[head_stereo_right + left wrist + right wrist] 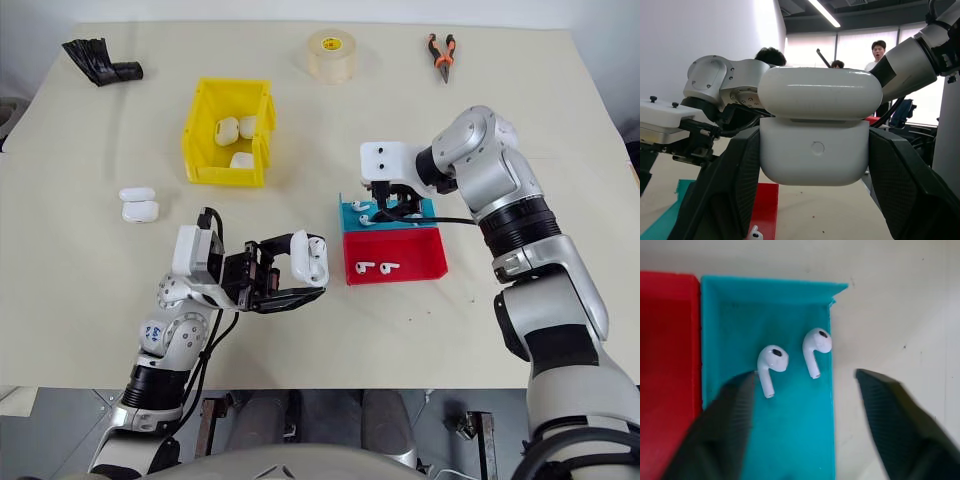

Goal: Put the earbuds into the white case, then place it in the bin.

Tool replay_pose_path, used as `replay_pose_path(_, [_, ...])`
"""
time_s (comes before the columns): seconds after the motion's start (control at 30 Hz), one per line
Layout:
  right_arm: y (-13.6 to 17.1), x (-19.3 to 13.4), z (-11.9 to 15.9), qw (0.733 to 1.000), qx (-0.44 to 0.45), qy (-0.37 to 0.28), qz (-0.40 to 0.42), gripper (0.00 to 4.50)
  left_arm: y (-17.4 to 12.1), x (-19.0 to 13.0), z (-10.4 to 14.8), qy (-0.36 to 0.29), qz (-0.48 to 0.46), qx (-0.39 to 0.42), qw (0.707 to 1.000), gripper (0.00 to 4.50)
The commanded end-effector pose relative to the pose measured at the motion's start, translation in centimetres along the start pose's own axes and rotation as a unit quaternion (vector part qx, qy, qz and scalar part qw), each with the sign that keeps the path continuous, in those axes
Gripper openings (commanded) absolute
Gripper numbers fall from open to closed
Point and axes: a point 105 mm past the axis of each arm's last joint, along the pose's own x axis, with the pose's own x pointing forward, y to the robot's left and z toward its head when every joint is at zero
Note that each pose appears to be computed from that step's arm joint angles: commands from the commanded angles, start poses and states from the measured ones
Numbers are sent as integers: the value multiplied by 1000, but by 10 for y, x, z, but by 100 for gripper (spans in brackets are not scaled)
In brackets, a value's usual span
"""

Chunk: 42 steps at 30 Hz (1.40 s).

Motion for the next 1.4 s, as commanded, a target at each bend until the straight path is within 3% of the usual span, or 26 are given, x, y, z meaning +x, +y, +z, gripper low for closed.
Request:
replay_pose_path(0.03, [3, -10, 0, 1000, -28, 2, 7, 256, -9, 7, 8, -15, -12, 9, 1000, 280])
replay_pose_path(0.43, [18, -10, -6, 998, -40, 8, 44, 256, -22, 11, 2, -25, -13, -18, 999, 280])
replay_pose_path(0.97, [25, 4, 7, 996, -75, -11, 54, 256, -18, 11, 2, -23, -14, -17, 999, 280])
replay_pose_path(1.07, [28, 7, 7, 995, -77, -10, 58, 170, -18, 11, 2, -23, -13, -17, 999, 280])
replay_pose_path(1.4, [29, 13, 9, 994, -91, -10, 61, 170, -17, 11, 2, -23, -9, -15, 1000, 280])
